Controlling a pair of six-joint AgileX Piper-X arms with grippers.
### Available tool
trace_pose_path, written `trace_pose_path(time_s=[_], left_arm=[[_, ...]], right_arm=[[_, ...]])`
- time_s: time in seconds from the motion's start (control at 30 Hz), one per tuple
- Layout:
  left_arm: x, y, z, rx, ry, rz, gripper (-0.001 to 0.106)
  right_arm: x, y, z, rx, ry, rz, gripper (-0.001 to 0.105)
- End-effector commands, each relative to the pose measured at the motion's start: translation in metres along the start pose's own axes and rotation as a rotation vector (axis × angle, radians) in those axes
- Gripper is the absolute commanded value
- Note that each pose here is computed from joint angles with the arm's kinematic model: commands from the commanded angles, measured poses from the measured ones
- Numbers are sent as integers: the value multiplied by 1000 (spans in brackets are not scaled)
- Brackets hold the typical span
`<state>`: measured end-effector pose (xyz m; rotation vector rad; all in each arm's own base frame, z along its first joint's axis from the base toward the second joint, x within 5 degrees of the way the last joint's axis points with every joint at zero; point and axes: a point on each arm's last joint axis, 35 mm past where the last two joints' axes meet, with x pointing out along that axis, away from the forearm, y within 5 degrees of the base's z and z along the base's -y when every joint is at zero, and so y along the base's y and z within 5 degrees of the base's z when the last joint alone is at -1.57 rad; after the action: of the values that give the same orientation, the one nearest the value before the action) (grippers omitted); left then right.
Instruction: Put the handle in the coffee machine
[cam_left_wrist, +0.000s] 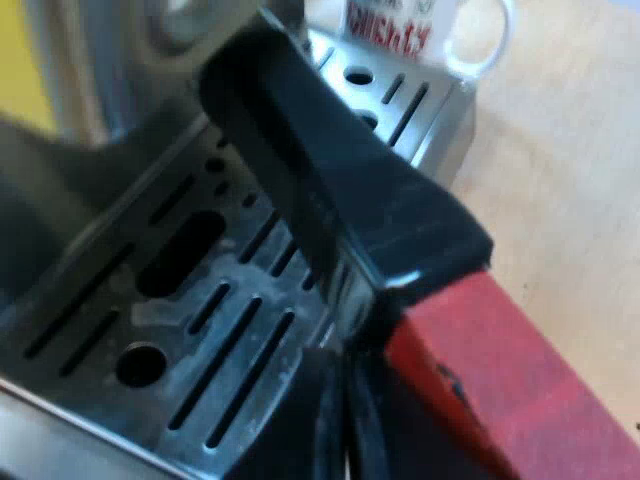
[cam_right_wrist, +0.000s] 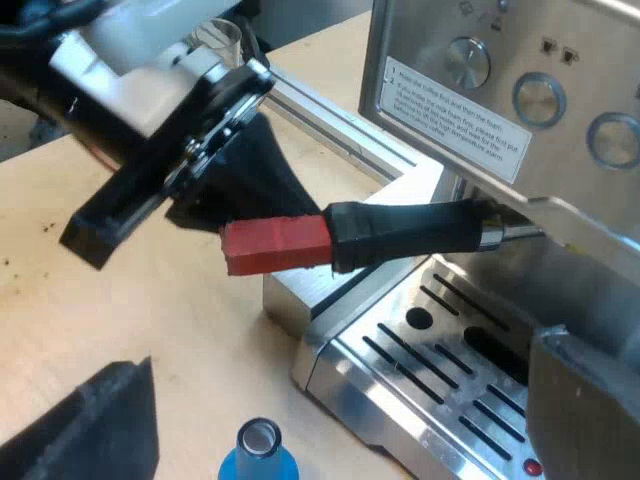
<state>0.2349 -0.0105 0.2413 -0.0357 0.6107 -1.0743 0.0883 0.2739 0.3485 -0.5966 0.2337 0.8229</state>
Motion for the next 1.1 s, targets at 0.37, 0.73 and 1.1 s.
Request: trace_pose_path(time_s=[0.37, 0.73, 1.1], left_arm=[[23, -33, 26, 0, 140, -63, 1], [30, -52, 52, -55, 213, 36, 1], [43, -73, 56, -183, 280, -2, 1]], right_arm=[[-3, -1, 0, -11, 13, 6, 77], [-3, 0, -2, -23, 26, 47, 77], [-3, 1, -5, -35, 52, 60, 77]])
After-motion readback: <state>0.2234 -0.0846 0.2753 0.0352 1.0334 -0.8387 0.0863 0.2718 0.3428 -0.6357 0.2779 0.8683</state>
